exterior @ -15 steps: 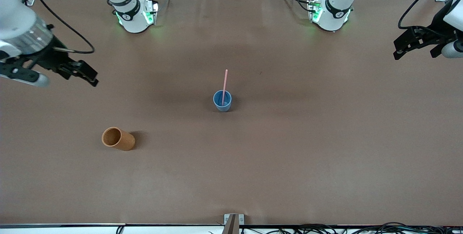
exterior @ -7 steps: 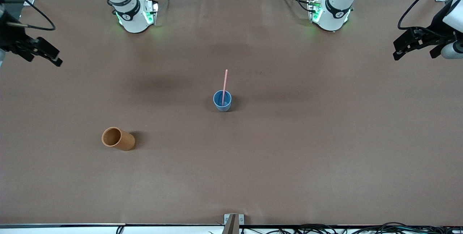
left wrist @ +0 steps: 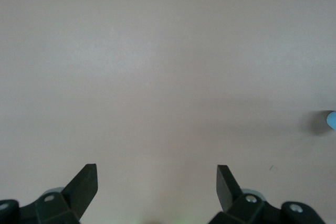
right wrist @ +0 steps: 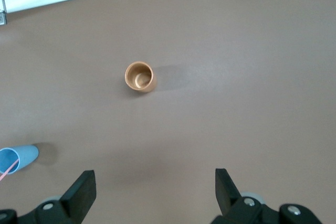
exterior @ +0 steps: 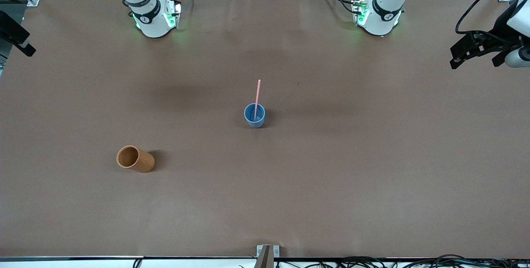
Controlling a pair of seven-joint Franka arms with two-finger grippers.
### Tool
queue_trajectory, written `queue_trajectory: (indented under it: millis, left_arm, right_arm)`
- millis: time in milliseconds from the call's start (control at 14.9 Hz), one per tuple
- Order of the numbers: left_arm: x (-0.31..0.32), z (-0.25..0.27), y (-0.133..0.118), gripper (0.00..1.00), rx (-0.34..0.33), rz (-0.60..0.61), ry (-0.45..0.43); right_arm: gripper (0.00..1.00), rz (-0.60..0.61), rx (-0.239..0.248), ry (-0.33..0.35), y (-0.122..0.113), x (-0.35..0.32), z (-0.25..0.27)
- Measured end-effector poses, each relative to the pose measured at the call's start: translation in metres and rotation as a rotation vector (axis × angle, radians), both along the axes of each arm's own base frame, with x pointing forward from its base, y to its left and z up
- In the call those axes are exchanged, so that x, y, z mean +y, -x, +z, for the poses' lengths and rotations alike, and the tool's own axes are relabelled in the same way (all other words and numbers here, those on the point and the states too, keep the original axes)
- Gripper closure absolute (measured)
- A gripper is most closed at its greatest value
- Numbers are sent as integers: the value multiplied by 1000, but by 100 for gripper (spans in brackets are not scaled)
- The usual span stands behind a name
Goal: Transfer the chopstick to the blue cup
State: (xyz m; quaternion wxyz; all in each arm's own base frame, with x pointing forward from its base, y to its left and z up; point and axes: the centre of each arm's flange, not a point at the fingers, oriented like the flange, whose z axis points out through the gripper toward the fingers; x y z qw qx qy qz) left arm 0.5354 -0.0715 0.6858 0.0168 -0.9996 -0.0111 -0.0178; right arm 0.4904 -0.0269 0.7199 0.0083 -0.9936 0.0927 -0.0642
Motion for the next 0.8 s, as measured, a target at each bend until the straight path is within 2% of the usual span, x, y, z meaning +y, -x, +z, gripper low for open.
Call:
queue_trajectory:
  millis: [134,335,604,805]
  left_arm:
    - [0,0,0,0,0,0,0]
    - [0,0,0,0,1,1,0]
    - [0,-1,-1,0,2,0,0]
    - [3,-5,-4,0,10,-5,1]
  right_arm:
    - [0,3,49,1,-12,2,0]
    - [0,32,94,3,-28,3,-16]
    - [0,43,108,4,-32,3,-22]
    - [0,94,109,8,-32,4,-22]
